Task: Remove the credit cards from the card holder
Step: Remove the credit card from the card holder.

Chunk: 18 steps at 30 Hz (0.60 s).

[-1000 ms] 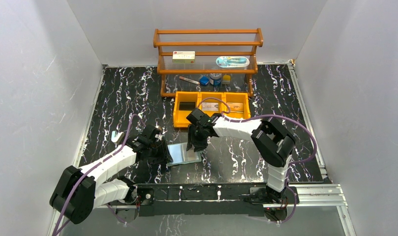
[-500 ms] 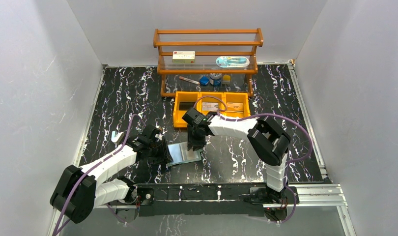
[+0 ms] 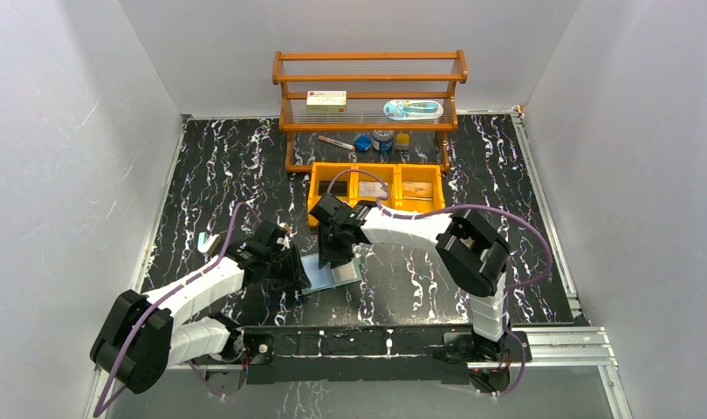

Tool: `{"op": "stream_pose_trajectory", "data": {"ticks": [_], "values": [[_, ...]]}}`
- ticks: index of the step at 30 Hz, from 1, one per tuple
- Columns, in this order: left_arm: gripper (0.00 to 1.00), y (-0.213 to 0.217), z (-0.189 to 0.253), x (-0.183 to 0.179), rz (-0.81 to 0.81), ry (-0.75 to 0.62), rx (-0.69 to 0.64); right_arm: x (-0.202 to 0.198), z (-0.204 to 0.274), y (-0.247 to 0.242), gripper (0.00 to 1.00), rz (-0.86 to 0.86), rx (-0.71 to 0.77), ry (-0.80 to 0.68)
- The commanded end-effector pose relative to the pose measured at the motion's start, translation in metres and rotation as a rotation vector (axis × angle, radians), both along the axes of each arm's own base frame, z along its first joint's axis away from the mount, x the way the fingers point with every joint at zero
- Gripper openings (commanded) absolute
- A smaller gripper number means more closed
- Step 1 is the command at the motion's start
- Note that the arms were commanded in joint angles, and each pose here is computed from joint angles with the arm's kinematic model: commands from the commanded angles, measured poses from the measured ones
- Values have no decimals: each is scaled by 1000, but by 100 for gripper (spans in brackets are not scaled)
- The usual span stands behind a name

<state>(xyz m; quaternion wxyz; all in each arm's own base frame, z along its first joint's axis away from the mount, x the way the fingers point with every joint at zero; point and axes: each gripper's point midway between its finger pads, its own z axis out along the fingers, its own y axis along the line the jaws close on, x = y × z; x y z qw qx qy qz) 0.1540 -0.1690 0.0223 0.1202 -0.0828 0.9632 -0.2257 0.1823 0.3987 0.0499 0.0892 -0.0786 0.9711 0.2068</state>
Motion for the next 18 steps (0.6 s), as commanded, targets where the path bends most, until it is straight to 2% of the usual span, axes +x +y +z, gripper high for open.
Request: {"op": "stream_pose_trajectory", "data": {"ticks": [1, 6, 12, 18], "values": [[35, -2, 8, 4, -9, -14, -4, 17, 9, -15, 48, -48, -67, -74], [39, 0, 11, 6, 0, -26, 5, 25, 7, -50, 55, -84, -216, -142], [42, 0, 15, 11, 5, -47, 13, 21, 4, -51, 68, -40, -237, -124], [42, -1, 14, 11, -7, -34, 15, 17, -11, -47, 70, 16, -292, -101]]}}
